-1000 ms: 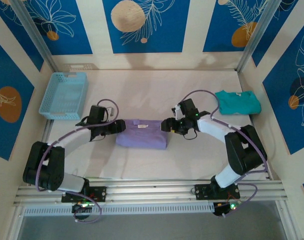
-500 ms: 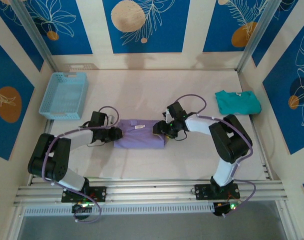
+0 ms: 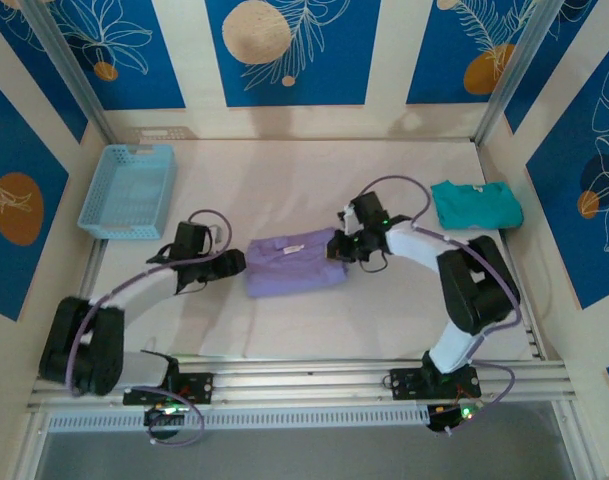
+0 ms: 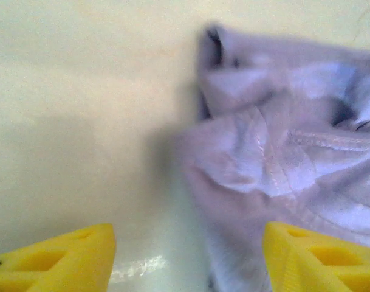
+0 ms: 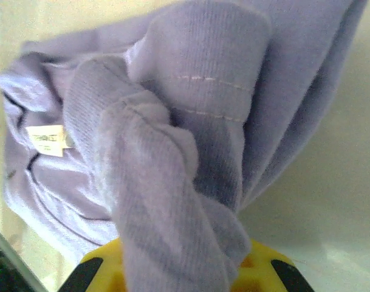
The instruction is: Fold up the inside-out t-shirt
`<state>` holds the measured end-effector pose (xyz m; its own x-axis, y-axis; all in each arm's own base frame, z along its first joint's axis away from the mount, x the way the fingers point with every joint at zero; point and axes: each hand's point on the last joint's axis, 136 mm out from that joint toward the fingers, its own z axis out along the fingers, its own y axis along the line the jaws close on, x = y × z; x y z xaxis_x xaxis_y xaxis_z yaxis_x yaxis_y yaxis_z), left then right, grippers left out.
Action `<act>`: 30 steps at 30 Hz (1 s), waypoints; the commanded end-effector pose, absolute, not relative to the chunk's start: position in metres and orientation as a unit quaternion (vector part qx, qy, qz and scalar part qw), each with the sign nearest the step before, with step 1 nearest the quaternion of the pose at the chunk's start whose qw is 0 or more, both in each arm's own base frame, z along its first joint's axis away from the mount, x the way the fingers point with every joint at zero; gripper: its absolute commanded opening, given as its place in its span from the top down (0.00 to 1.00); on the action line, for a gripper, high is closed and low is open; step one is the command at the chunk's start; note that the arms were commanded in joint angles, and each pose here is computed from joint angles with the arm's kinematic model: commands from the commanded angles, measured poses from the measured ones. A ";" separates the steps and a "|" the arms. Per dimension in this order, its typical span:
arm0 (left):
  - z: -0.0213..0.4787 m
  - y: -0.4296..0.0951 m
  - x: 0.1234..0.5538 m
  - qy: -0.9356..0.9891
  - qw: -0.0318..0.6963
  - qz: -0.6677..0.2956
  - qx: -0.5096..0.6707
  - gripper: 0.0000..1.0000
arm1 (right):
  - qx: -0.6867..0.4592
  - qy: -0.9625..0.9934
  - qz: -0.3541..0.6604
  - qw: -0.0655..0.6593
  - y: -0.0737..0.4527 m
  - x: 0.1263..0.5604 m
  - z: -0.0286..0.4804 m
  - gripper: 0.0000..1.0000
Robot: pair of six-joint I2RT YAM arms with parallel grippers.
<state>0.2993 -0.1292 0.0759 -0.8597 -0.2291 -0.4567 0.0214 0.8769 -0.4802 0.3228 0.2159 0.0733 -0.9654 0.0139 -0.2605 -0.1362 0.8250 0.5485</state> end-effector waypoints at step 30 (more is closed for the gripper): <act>0.132 -0.146 0.317 0.915 0.278 -0.288 -0.050 0.29 | -0.144 0.934 -0.098 0.311 -0.041 0.431 0.296 1.00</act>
<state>0.3075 -0.1372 0.1151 -0.8488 -0.2595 -0.4607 0.0269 0.8490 -0.5277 0.4334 -0.0252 0.2829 -0.7650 -0.3178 -0.5601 -0.2269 0.9470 -0.2274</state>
